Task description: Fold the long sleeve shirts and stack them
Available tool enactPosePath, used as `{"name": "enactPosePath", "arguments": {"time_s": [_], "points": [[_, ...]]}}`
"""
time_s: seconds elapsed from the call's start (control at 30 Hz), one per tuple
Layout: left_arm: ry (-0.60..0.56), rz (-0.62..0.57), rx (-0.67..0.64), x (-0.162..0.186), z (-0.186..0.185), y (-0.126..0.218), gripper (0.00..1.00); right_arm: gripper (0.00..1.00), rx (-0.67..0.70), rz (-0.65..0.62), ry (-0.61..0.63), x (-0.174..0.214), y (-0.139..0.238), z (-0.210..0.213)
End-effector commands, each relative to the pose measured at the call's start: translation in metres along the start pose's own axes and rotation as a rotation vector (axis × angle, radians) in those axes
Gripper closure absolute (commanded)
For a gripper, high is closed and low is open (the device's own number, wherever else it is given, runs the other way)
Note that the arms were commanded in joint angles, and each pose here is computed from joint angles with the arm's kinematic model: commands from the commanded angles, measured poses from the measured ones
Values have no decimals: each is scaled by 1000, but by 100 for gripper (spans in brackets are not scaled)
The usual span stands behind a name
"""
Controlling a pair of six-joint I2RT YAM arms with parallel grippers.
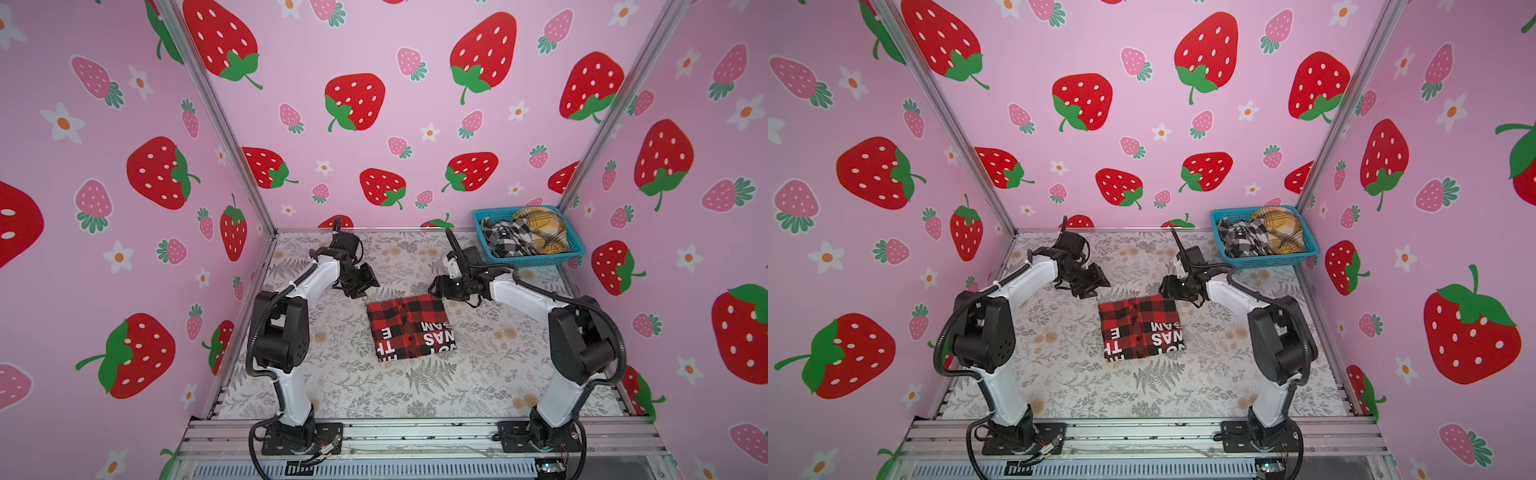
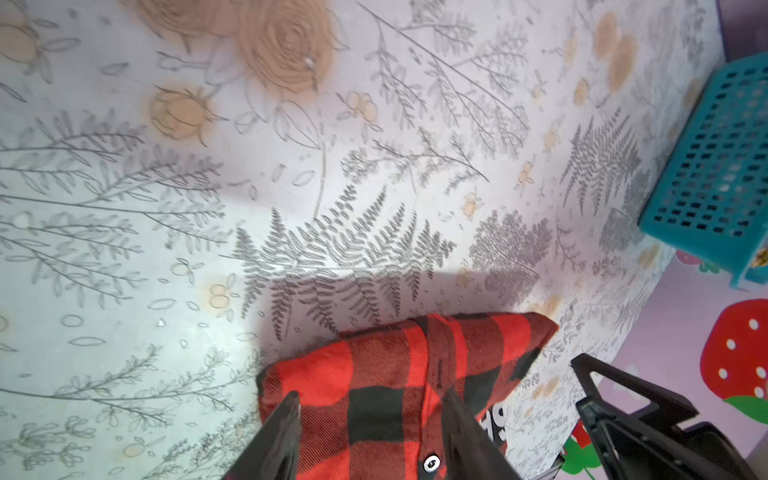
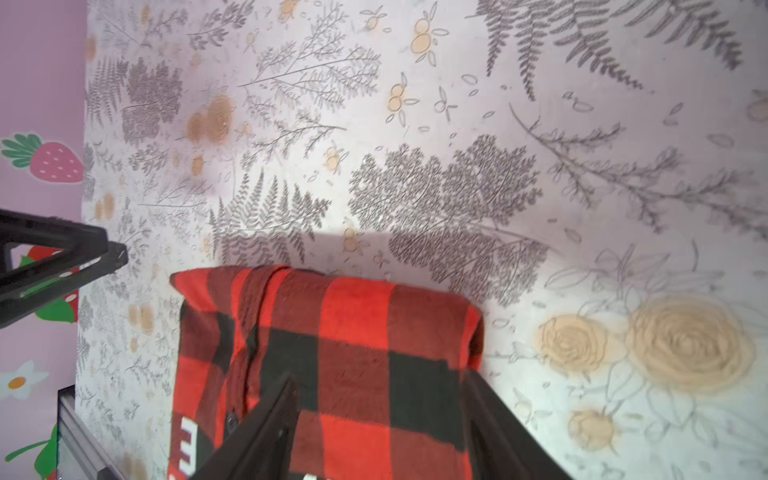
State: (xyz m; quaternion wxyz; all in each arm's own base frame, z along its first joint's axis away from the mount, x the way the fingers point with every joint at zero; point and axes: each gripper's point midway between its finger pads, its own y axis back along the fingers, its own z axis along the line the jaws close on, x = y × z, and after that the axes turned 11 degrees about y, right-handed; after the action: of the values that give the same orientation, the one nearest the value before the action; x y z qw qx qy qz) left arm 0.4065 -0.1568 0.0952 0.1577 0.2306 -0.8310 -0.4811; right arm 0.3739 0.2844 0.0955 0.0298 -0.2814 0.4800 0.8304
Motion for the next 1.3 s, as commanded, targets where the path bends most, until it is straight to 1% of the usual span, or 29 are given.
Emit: {"name": "enactPosePath", "arguments": {"time_s": [0.0, 0.13, 0.17, 0.23, 0.27, 0.3, 0.33, 0.37, 0.4, 0.47, 0.53, 0.57, 0.63, 0.73, 0.83, 0.93, 1.0, 1.03, 1.13, 1.17, 1.23, 1.27], "points": [[33, 74, 11, 14, 14, -17, 44, 35, -20, 38, 30, -4, -16, -8], [67, 127, 64, 19, 15, -30, 44, 35, -5, 82, 26, 1, -32, -20], [70, 137, 62, 20, 16, -34, 45, 35, -5, 89, 25, 3, -35, -21], [78, 157, 62, 21, 17, -40, 50, 38, -11, 104, 20, 8, -41, -23], [84, 165, 60, 21, 19, -43, 53, 42, -16, 110, 15, 11, -43, -23], [88, 171, 59, 21, 20, -45, 57, 47, -20, 113, 10, 13, -44, -23], [91, 174, 57, 21, 21, -47, 62, 58, -18, 115, 4, 14, -43, -23], [97, 177, 55, 21, 22, -50, 69, 67, -11, 113, -1, 15, -42, -24], [99, 182, 62, 21, 20, -51, 76, 73, -2, 105, -4, 13, -39, -25], [97, 184, 86, 20, 14, -51, 87, 81, 11, 87, -6, 9, -33, -24], [88, 175, 103, 18, 8, -47, 95, 88, 18, 66, -11, 4, -25, -22], [79, 168, 115, 18, 4, -44, 100, 92, 18, 55, -14, 2, -21, -21], [63, 146, 133, 17, -3, -36, 100, 94, 24, 39, -25, 0, -12, -19], [27, 103, 172, 18, -17, -21, 100, 95, 47, 11, -48, 1, 4, -19], [-2, 107, 184, 21, -27, -21, 100, 95, 71, 0, -71, 6, 12, -22], [-4, 135, 170, 22, -27, -37, 100, 97, 115, 15, -102, 16, 10, -36], [7, 156, 160, 19, -23, -53, 100, 98, 133, 44, -134, 25, 2, -51], [16, 165, 144, 18, -19, -62, 100, 98, 129, 30, -139, 22, -3, -54], [33, 187, 110, 12, -10, -83, 100, 96, 133, 49, -158, 26, -18, -68], [35, 190, 106, 10, -9, -87, 100, 93, 131, 58, -164, 27, -23, -71], [32, 188, 105, 8, -12, -87, 78, 85, 126, 69, -166, 27, -27, -73], [27, 179, 114, 6, -16, -82, 68, 77, 125, 65, -162, 24, -25, -72]]}}
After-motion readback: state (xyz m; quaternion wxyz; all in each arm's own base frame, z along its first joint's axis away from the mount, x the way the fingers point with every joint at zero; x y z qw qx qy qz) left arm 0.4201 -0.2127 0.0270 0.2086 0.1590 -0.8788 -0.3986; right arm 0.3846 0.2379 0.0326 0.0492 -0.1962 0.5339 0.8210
